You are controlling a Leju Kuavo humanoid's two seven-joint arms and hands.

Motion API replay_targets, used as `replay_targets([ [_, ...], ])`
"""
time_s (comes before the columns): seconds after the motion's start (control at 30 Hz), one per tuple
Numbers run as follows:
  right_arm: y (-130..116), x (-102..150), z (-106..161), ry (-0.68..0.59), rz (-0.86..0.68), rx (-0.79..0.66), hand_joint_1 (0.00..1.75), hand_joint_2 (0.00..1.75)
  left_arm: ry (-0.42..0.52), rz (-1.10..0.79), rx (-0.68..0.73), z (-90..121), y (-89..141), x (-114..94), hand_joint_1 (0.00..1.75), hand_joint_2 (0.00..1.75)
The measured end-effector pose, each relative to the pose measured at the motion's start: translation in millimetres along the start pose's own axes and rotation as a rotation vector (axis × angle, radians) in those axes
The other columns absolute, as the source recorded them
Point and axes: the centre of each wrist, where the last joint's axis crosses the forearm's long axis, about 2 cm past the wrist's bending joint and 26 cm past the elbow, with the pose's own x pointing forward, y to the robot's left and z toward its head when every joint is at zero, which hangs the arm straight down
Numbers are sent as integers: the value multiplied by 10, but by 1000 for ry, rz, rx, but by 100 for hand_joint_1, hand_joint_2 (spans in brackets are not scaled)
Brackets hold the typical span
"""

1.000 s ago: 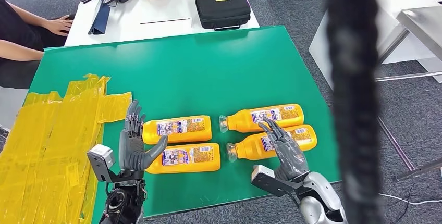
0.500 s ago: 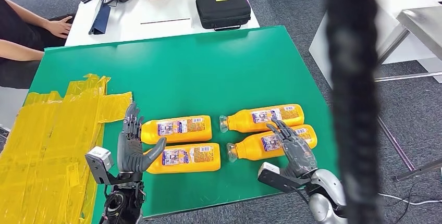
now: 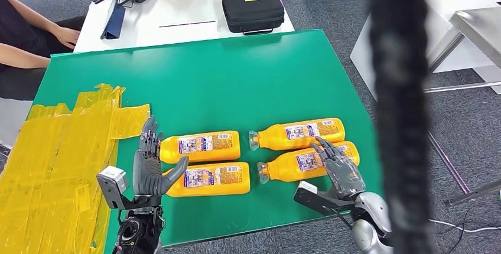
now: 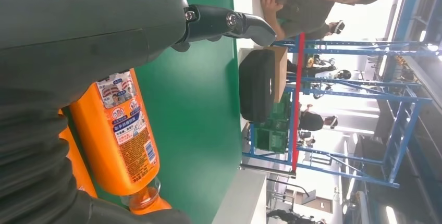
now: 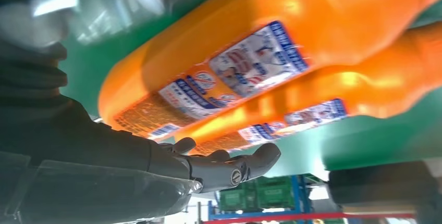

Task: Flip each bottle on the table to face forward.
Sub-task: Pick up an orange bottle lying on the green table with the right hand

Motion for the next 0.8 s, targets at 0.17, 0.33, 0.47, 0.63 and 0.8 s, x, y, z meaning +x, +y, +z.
replay_targets([
  [0.17, -16, -25, -9, 42, 47, 7, 0, 175, 6, -3, -1, 1, 2, 11, 0, 175],
  [0.33, -45, -95, -13, 69, 58, 1, 0, 175, 8, -4, 0, 8, 1, 11, 0, 175],
  [0.47, -45, -142, -1, 86, 59, 2, 0, 175, 7, -3, 0, 6, 2, 11, 0, 175],
  [0.63, -39, -170, -2, 96, 66, 8, 13, 175, 5, -3, -1, -5, 2, 12, 0, 175],
  [0.8, -31, -229, -71, 101, 79, 47, 175, 175, -2, -2, -11, -64, -2, 10, 0, 175],
])
